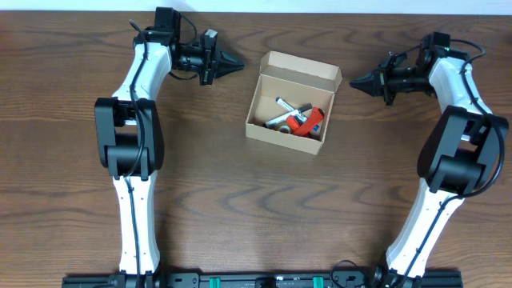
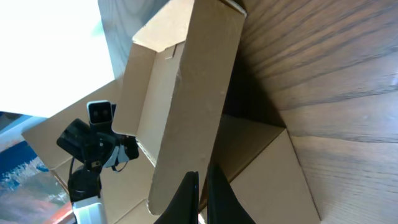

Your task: Pack container

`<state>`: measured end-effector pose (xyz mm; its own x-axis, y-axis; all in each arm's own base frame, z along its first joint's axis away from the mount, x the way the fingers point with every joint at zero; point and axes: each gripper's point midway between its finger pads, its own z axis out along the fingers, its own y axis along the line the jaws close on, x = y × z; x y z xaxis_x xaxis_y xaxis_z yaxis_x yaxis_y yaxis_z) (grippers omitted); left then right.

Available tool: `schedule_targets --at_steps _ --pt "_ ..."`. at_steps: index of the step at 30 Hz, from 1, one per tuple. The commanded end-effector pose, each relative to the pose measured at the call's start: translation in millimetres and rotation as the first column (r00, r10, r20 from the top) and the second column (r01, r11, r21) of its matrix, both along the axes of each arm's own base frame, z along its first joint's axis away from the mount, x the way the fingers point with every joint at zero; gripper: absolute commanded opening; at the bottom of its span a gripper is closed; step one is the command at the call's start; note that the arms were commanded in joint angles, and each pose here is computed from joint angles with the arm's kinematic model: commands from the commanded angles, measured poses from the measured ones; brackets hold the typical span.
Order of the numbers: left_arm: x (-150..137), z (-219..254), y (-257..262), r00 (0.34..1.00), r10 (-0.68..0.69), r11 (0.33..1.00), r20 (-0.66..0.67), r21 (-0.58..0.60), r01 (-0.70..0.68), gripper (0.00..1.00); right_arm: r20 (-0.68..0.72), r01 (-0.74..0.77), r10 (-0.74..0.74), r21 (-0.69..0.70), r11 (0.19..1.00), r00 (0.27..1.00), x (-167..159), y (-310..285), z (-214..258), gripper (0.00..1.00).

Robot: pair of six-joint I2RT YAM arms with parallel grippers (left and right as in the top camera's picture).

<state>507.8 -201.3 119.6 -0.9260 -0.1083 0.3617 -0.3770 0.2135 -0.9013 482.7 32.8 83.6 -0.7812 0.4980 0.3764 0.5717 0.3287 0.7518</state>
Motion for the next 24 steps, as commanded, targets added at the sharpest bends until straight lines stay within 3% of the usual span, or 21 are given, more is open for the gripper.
schedule_targets --at_steps 1,9,24 --pt "1.4 5.8 0.0 0.999 -0.008 1.0 0.031 -0.012 0.008 0.06 -0.042 -0.009 0.01 0.026 1.0 0.999 -4.5 17.5 -3.1 0.01" --pt "0.6 8.0 -0.3 0.999 -0.012 1.0 0.031 -0.025 0.013 0.06 -0.103 0.011 -0.005 0.061 0.998 0.995 -22.7 25.2 -41.6 0.01" --pt "0.5 8.0 -0.5 0.999 -0.013 1.0 0.031 -0.025 0.013 0.06 0.103 -0.007 -0.013 0.195 0.981 0.995 5.7 34.1 -25.0 0.01"
